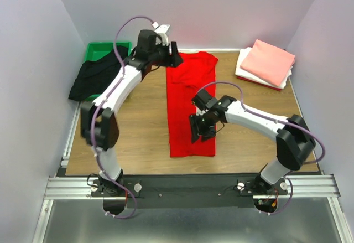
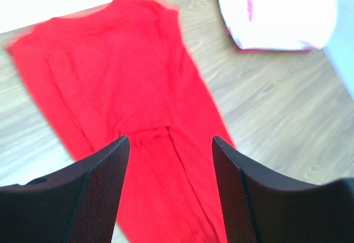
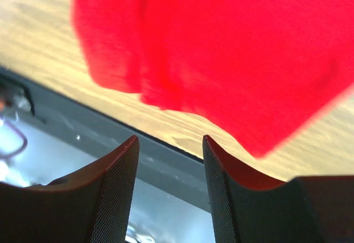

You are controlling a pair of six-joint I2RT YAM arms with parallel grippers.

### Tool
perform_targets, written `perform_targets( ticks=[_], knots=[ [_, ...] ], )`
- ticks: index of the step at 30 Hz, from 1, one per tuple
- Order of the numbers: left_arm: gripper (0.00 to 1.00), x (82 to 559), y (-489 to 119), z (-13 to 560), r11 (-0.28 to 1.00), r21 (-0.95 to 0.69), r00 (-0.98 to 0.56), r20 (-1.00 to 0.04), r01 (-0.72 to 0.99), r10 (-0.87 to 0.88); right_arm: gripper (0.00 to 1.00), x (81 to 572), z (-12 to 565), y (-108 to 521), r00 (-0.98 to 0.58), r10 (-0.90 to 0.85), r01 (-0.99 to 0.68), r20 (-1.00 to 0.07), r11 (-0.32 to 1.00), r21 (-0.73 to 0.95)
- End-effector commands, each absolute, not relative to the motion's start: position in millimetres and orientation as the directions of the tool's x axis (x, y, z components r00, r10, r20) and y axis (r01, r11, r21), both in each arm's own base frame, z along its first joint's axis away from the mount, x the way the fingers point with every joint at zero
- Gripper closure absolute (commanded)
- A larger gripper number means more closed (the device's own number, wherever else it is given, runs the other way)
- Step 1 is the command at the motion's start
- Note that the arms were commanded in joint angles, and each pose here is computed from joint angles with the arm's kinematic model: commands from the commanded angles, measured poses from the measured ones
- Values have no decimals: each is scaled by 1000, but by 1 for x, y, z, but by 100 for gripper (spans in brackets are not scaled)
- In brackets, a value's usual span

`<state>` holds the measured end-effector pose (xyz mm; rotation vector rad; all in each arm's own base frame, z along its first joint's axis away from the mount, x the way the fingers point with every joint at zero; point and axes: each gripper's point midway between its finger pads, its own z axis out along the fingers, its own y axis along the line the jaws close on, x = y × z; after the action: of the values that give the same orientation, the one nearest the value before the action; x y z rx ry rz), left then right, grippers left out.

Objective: Fold and stack the t-shirts
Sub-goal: Fold the tshirt

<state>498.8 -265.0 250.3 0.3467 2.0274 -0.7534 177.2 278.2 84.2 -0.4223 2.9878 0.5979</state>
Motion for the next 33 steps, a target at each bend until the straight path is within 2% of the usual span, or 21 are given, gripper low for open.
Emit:
perform_targets(
  ticks=[1, 2, 3, 4, 11, 17, 22, 33],
  knots=[
    [32, 449, -242, 212, 818, -357, -618, -787, 451, -3, 43, 177, 75, 237, -988, -93, -117, -124, 971, 210],
    [32, 424, -238, 177, 828, -368, -681, -732, 423, 22, 43, 171, 68, 228, -992, -77, -95, -103, 979, 180],
    [33, 407, -234, 177, 830, -371, -691, -723, 417, 24, 43, 169, 67, 221, -994, -46, -62, -99, 984, 166],
    [33, 383, -229, 147, 840, -379, -744, -667, 389, 44, 42, 167, 64, 214, -995, -32, -45, -95, 989, 143],
    [33, 283, -220, 85, 837, -430, -860, -502, 340, 92, 46, 160, 44, 195, -997, -27, -32, -68, 997, 74],
    [33, 249, -209, 71, 839, -456, -890, -450, 297, 70, 48, 154, 30, 188, -999, -19, -22, -48, 998, 54],
    [34, 229, -208, 66, 818, -495, -905, -421, 292, 69, 54, 152, 18, 186, -999, -27, -29, -45, 998, 55],
    [39, 196, -215, 50, 795, -529, -934, -335, 297, 125, 61, 146, 7, 186, -999, -38, -41, -37, 996, 79]
  ],
)
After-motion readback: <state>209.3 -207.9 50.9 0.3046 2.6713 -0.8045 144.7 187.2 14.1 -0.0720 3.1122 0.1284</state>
